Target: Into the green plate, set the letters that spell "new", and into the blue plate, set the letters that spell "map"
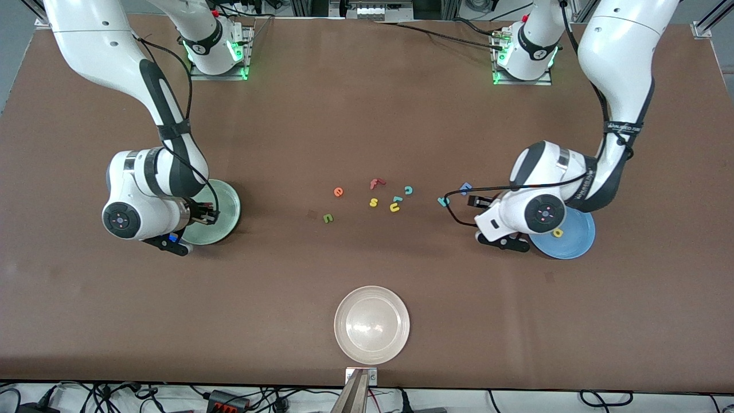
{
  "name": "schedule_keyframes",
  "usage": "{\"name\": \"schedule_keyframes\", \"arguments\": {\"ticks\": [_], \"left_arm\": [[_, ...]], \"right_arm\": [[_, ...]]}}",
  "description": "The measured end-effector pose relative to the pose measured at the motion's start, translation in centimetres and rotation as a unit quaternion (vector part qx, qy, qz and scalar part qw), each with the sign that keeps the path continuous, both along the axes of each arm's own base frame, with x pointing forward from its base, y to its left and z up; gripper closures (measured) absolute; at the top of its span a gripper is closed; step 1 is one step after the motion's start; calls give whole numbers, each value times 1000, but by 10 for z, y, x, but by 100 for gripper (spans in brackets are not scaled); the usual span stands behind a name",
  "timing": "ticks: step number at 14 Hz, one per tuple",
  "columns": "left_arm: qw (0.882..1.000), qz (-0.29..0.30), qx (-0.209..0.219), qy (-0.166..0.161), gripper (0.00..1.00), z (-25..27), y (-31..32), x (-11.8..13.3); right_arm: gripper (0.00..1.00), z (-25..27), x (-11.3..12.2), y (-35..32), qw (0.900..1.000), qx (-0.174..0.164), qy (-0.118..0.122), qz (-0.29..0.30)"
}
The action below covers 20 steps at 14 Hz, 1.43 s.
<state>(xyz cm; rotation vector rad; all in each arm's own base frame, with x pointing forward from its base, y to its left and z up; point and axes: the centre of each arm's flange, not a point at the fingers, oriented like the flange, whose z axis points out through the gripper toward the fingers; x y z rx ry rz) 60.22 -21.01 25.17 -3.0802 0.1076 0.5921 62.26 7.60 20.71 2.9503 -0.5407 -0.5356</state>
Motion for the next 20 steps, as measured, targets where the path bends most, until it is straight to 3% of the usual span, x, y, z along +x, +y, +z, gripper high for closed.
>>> {"name": "schedule_keyframes", "arguments": {"ticks": [1,4,6,8,11,14,16,18,19,20], "left_arm": [[999,31,10,0,0,-1,-12,-4],[991,125,43,-14,0,-13,-62,-21],[981,185,54,-32,0,-31,-97,-35],[976,208,56,-38,0,-48,-114,-48],[974,218,56,-38,3,-65,-106,-55],[973,221,59,-35,34,-73,-99,-59],[972,226,58,-36,36,-74,-92,-54],[970,233,53,-39,37,-73,-78,-46],[969,237,50,-41,38,-73,-72,-42],[969,240,47,-44,41,-73,-70,-40]], "right_arm": [[67,-7,0,-2,1000,-1,1,-2],[41,-8,3,-7,1000,-1,-4,-5],[21,15,14,-2,1000,5,-27,0],[1,45,26,16,998,16,-55,15],[0,68,30,73,994,30,-82,59],[0,63,20,155,983,46,-118,133],[5,57,11,201,978,64,-134,144],[22,54,6,228,981,79,-134,116],[22,52,6,233,981,80,-133,113],[29,48,5,235,981,82,-131,121]]}}
